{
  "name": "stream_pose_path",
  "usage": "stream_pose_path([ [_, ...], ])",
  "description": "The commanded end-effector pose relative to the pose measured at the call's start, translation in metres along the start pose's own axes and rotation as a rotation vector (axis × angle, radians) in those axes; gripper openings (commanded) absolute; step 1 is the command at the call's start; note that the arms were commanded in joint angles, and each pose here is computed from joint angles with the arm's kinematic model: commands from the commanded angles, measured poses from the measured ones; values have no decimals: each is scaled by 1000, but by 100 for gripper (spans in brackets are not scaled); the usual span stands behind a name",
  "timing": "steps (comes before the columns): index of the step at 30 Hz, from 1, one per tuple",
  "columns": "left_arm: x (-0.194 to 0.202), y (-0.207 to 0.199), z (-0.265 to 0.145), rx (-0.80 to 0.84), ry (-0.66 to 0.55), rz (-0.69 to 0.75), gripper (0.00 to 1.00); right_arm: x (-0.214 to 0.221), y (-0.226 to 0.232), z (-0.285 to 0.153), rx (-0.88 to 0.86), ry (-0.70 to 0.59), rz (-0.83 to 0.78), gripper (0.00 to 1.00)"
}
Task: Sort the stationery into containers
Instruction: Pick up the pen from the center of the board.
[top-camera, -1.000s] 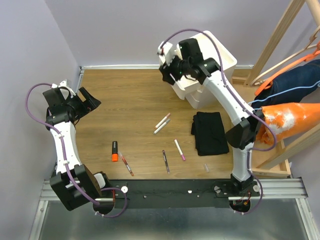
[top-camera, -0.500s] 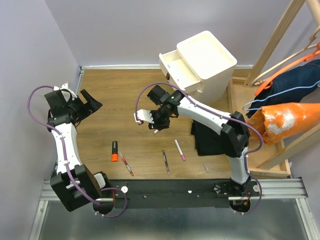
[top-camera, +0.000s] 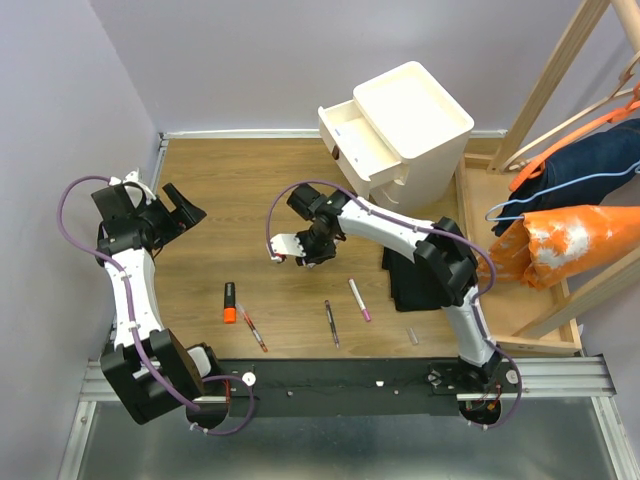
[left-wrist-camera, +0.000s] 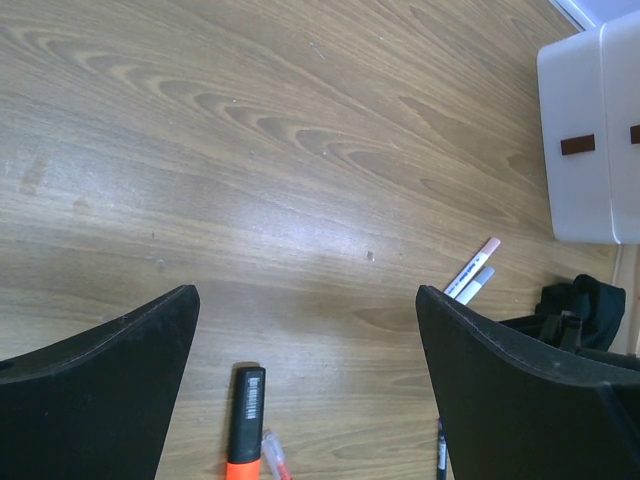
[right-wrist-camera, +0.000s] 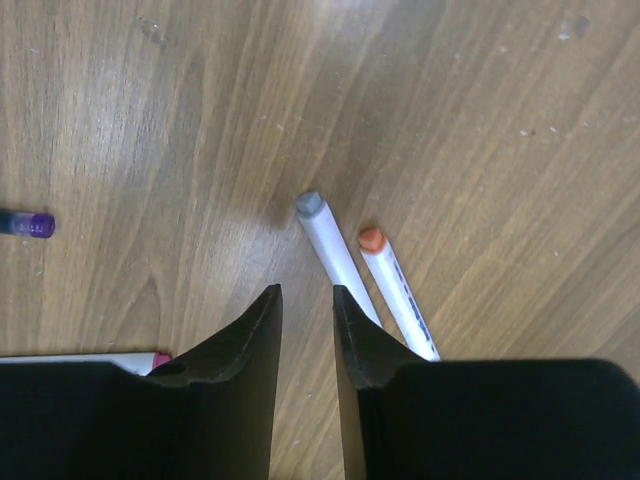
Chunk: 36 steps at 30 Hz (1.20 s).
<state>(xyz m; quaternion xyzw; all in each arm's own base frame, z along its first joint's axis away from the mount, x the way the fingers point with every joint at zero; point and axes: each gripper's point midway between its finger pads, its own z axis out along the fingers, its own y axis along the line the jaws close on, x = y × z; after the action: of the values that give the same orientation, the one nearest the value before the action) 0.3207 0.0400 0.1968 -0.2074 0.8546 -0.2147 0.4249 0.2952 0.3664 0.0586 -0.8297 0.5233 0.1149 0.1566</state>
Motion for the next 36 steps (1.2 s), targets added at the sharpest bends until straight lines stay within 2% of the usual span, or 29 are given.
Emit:
stream_pose_path([
  [1, -1, 6, 2, -8, 0, 11, 98, -2, -1, 19, -17, 25, -73, 34],
  [14, -5, 11, 9, -17, 13, 3, 98, 8, 1, 45, -67, 59, -82, 32],
  [17, -6, 10, 10, -12, 22, -2, 98, 2, 0, 38, -84, 47, -83, 27],
  [26, -5, 13, 16, -8, 30, -14, 98, -22, -8, -3, -36, -15, -126, 33],
  [36, -14, 14, 22, -6, 31, -24, 98, -12, -13, 21, -35, 15, -103, 37],
])
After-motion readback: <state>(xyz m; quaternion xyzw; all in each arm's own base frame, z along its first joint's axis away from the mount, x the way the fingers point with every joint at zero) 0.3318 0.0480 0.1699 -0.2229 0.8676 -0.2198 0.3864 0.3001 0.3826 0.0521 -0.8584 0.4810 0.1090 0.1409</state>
